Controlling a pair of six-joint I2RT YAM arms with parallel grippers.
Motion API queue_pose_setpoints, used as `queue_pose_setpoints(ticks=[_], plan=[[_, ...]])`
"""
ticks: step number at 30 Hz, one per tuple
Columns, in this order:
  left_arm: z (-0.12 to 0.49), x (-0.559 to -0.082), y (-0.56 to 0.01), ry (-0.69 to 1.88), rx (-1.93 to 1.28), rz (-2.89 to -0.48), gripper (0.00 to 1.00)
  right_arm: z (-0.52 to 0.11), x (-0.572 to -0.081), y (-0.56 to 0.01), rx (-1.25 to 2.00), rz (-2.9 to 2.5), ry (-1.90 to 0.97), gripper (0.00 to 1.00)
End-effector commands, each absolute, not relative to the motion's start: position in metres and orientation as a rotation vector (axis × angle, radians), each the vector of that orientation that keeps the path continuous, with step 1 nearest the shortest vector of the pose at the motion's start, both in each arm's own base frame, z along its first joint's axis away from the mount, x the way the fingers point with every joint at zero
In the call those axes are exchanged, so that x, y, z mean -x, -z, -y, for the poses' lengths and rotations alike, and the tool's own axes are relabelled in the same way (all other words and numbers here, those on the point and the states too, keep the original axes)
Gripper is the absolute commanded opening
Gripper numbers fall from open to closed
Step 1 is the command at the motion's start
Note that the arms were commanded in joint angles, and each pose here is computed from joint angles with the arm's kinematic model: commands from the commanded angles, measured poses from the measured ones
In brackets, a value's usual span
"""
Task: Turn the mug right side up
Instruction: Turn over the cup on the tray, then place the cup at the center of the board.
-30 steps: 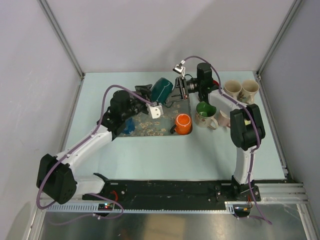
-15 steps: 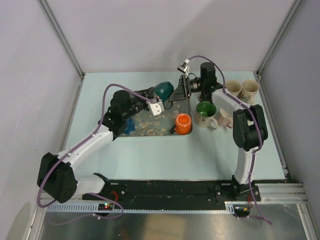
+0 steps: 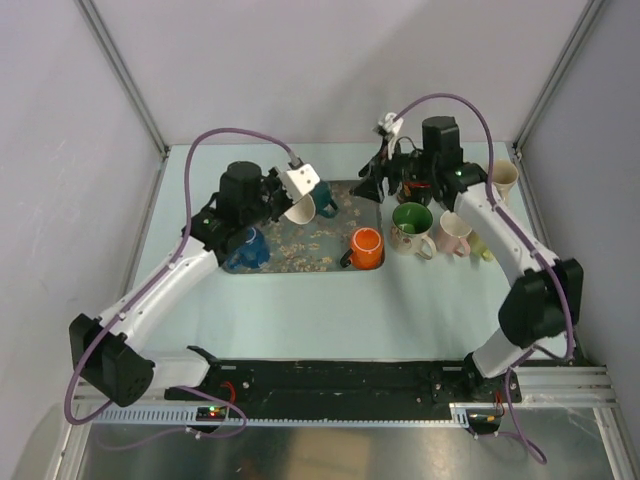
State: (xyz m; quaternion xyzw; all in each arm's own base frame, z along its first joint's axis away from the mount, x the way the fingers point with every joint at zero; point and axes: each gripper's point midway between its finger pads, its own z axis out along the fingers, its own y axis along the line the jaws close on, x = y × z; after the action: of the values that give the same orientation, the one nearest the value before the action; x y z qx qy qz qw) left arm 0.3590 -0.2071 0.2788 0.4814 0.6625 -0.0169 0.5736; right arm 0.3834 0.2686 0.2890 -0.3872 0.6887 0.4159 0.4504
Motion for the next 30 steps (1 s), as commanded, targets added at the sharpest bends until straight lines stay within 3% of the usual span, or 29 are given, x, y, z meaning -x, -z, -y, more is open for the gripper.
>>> queue_pose_setpoints(ticks=[1, 7, 12, 24, 29, 30], plan=[[0.204, -0.355, -0.302, 0.140, -0.900, -1.691, 0.00, -0.264, -0.355, -0.274, 1.375, -1.521, -0.550, 0.67], [0.208, -0.367, -0.300, 0.176, -0.799, -1.793, 0.00, -0.284, -0.339, -0.245, 1.636, -1.426, -0.218, 0.63], [0.215, -0.372, -0.304, 0.207, -0.775, -1.810, 0.00, -0.300, -0.351, -0.249, 1.630, -1.379, -0.127, 0.64], [0.234, -0.365, -0.306, 0.348, -0.787, -1.842, 0.00, -0.331, -0.374, -0.251, 1.610, -1.336, -0.083, 0.53], [0.240, -0.363, -0.304, 0.387, -0.802, -1.851, 0.00, -0.329, -0.375, -0.252, 1.606, -1.336, -0.088, 0.16], [0.240, -0.363, -0.305, 0.388, -0.798, -1.851, 0.05, -0.327, -0.375, -0.253, 1.604, -1.341, -0.088, 0.08]])
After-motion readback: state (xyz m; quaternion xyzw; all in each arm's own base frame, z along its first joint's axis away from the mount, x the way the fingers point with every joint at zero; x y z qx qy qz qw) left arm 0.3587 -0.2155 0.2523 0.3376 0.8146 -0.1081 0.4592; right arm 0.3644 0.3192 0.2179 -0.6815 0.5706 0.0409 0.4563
